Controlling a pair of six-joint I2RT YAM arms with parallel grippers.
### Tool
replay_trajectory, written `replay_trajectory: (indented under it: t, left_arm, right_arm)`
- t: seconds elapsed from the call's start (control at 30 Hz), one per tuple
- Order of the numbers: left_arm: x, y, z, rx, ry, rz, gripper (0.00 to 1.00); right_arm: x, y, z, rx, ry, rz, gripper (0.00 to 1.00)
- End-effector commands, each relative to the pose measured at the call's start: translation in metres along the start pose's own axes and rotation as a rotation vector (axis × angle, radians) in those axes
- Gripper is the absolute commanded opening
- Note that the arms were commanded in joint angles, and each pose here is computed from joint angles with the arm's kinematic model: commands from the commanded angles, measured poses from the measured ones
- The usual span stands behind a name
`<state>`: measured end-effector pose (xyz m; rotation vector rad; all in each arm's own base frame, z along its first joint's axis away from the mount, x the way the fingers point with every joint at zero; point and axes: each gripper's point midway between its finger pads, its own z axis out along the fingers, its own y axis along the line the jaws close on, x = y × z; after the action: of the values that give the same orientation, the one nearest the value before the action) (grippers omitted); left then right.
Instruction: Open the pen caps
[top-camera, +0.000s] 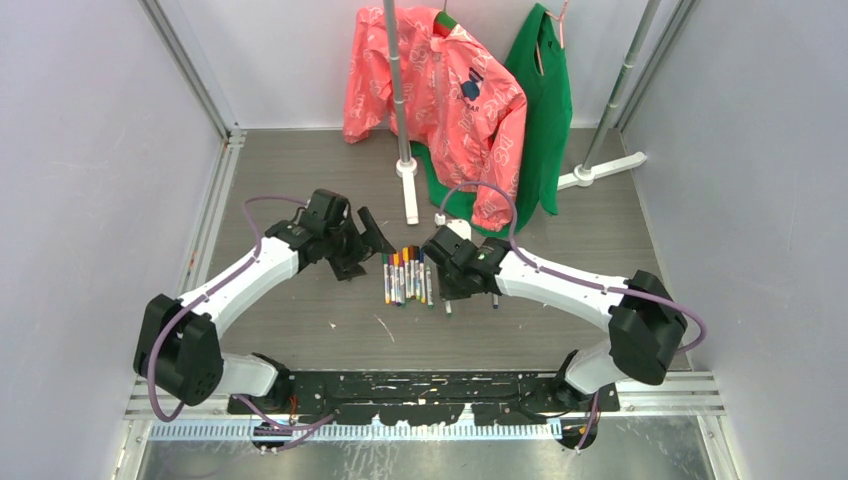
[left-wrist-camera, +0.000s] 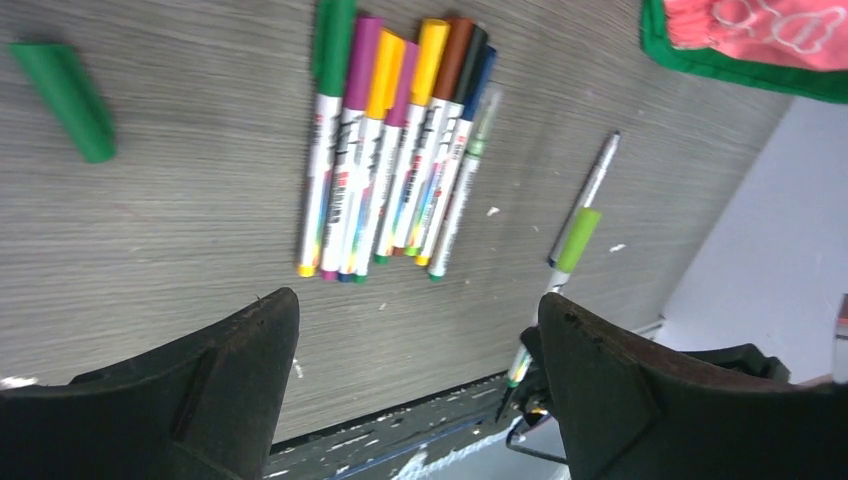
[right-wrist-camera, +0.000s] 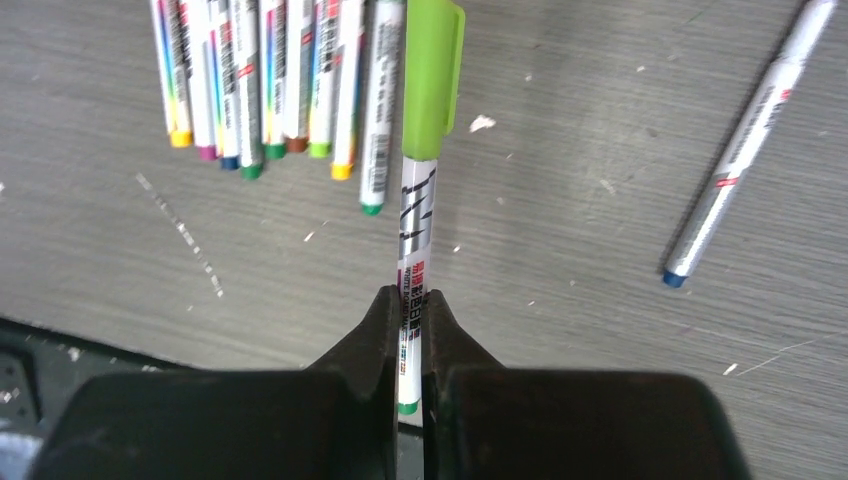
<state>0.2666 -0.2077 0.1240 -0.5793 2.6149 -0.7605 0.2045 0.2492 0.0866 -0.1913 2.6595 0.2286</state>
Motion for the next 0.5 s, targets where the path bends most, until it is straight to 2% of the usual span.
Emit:
replay_trajectory:
  t: [0.0, 0.23, 0.47]
  left_arm:
    - [0.006, -0.04, 0.002, 0.15, 0.028, 0.015, 0.89]
    - [0.019, -0.056, 0.01, 0.168, 0.06, 0.031, 0.88]
    - [0.032, -0.06, 0.023, 0.143, 0.087, 0.032, 0.81]
  right_arm:
    - [0.006, 0.024, -0.016, -0.126, 0.037, -0.011, 0.01]
    - [0.004, 0.054, -0.028, -0.242, 0.045, -0.012, 0.01]
    - [-0.003, 0.073, -0.036, -0.301, 0.036, -0.011, 0.01]
